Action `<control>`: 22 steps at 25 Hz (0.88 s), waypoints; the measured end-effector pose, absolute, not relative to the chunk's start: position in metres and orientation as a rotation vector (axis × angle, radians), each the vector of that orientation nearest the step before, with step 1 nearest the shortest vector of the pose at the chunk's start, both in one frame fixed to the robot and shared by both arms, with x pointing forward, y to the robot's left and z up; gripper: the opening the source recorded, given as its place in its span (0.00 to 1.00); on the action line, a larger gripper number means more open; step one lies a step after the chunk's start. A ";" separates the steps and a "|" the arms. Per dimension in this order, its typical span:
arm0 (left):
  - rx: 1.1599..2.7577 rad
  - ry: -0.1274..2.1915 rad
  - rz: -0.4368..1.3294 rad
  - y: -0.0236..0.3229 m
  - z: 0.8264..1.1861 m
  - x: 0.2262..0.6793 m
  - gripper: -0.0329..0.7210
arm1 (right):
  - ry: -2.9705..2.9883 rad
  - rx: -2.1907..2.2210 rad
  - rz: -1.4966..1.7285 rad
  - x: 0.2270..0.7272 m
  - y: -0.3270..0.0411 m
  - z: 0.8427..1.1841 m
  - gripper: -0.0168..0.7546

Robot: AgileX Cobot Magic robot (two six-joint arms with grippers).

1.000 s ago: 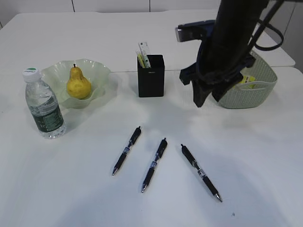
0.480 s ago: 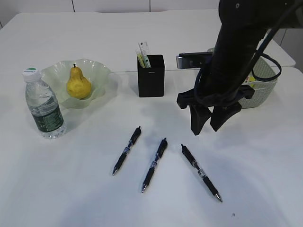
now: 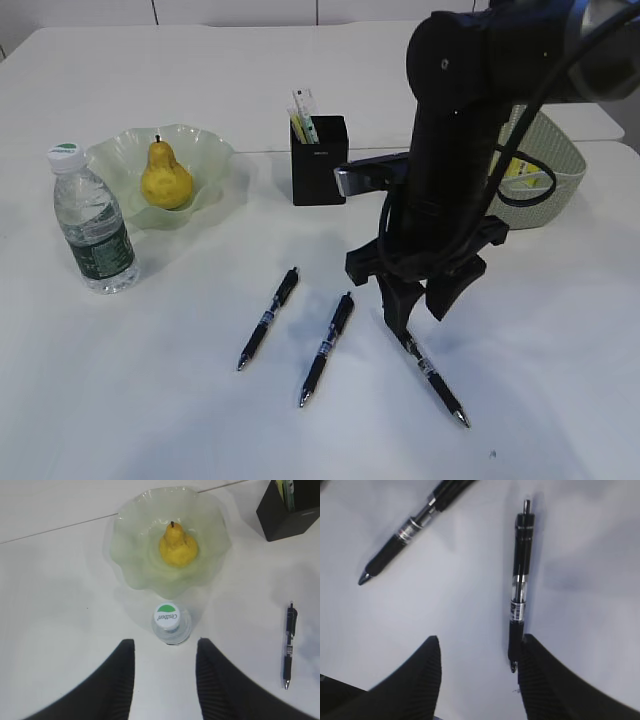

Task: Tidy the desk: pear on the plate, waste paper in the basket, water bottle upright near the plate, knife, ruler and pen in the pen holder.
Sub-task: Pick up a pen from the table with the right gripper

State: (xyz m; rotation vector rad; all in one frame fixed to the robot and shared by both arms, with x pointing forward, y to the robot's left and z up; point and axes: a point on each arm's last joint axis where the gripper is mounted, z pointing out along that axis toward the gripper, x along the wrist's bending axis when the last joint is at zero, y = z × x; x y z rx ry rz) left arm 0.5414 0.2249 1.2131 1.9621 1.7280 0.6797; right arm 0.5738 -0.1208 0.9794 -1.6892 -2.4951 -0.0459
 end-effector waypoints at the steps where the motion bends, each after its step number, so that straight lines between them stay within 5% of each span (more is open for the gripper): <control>1: 1.962 1.728 0.680 0.225 1.213 0.541 0.42 | -2.494 -1.696 -0.021 0.572 -0.123 0.976 0.54; 22: 1.962 1.728 0.680 0.225 1.213 0.541 0.42 | -2.492 -1.762 -0.022 0.573 -0.125 0.926 0.54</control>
